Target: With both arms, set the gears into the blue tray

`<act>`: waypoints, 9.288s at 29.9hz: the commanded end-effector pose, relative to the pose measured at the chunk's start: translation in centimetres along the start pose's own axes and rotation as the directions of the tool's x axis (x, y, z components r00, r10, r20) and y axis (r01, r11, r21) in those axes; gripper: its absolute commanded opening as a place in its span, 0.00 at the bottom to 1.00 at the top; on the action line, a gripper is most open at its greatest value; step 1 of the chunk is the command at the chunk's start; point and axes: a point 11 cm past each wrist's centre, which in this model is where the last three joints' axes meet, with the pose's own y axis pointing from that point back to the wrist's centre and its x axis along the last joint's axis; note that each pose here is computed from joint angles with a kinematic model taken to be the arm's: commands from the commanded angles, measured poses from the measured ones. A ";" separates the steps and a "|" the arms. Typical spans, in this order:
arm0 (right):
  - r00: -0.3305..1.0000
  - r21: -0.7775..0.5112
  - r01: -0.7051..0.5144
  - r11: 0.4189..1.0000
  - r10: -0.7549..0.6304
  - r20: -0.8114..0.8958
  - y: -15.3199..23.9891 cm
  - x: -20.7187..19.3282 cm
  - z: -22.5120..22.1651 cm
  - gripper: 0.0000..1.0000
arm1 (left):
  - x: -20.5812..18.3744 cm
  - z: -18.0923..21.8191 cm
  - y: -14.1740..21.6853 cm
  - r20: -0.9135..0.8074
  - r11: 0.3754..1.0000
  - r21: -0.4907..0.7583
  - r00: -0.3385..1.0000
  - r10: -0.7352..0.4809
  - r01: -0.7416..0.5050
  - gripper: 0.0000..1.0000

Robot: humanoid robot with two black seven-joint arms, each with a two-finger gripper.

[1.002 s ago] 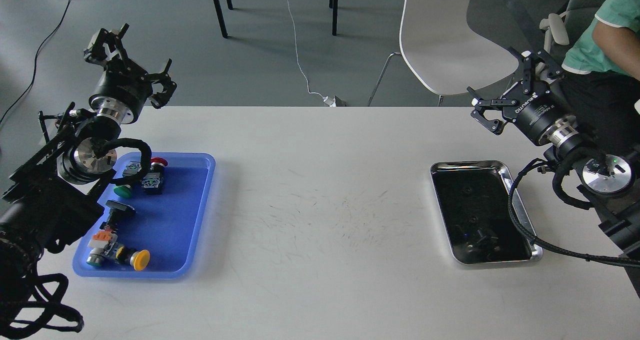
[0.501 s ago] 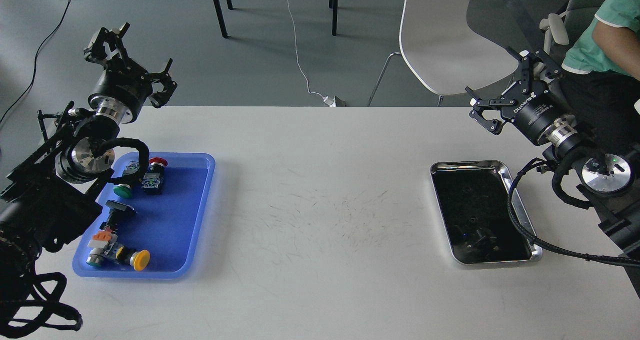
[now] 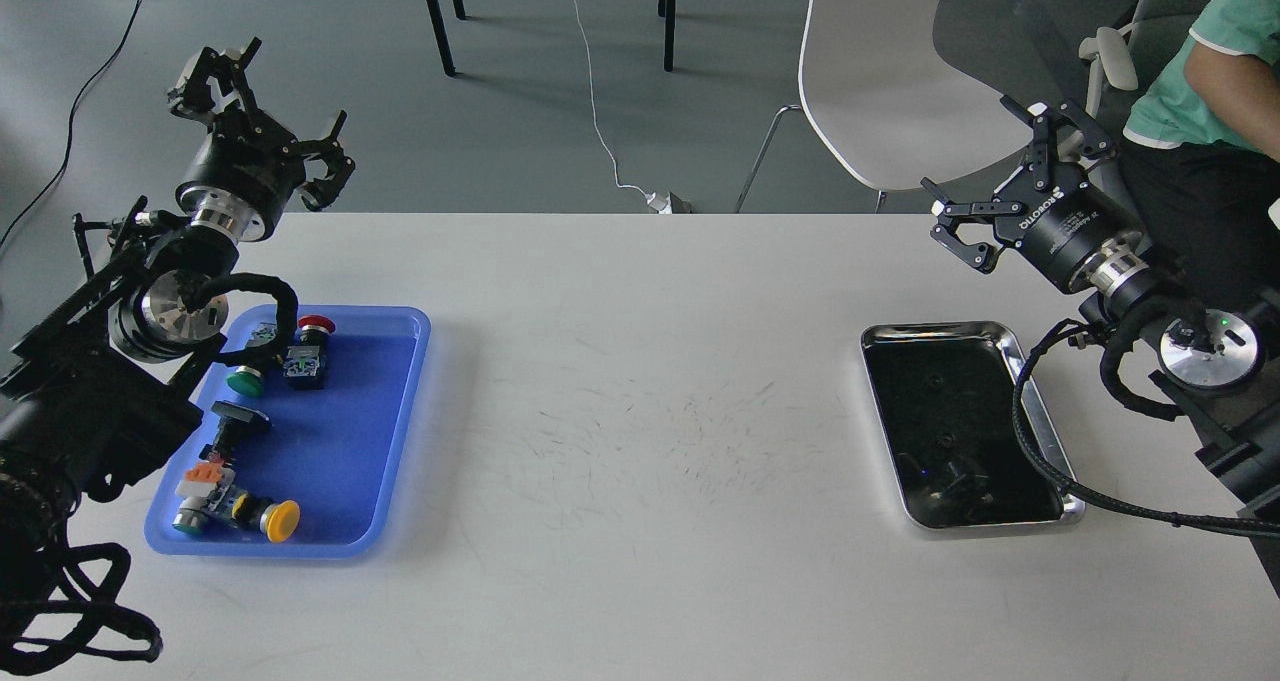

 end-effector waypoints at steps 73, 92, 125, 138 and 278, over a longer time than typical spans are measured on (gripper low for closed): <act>0.194 -0.570 -0.298 0.765 -0.536 -0.821 0.3 -6.3 -0.1 0.99 | -1.1 0.4 -0.3 0.020 1.000 -0.003 1.000 -0.022 0.023 0.98; -0.085 -0.574 -0.507 0.643 -0.700 -0.709 2.2 -2.5 1.7 0.98 | -1.1 0.4 -0.4 0.039 1.000 0.002 0.999 -0.027 0.027 0.98; -0.149 -0.603 -0.641 0.476 -0.847 -0.510 2.3 1.8 8.0 0.90 | -0.5 1.0 -0.1 0.053 1.000 -0.003 0.998 -0.019 0.019 0.98; -0.148 -0.602 -0.649 0.465 -0.853 -0.500 2.6 2.1 8.2 0.76 | -0.5 1.1 -0.1 0.055 1.000 -0.003 0.998 -0.018 0.018 0.98; 0.363 -0.679 0.095 0.728 -0.661 -0.657 -9.6 -21.8 23.7 0.95 | 0.2 2.9 0.0 0.149 1.000 -0.002 0.989 -0.019 0.019 0.98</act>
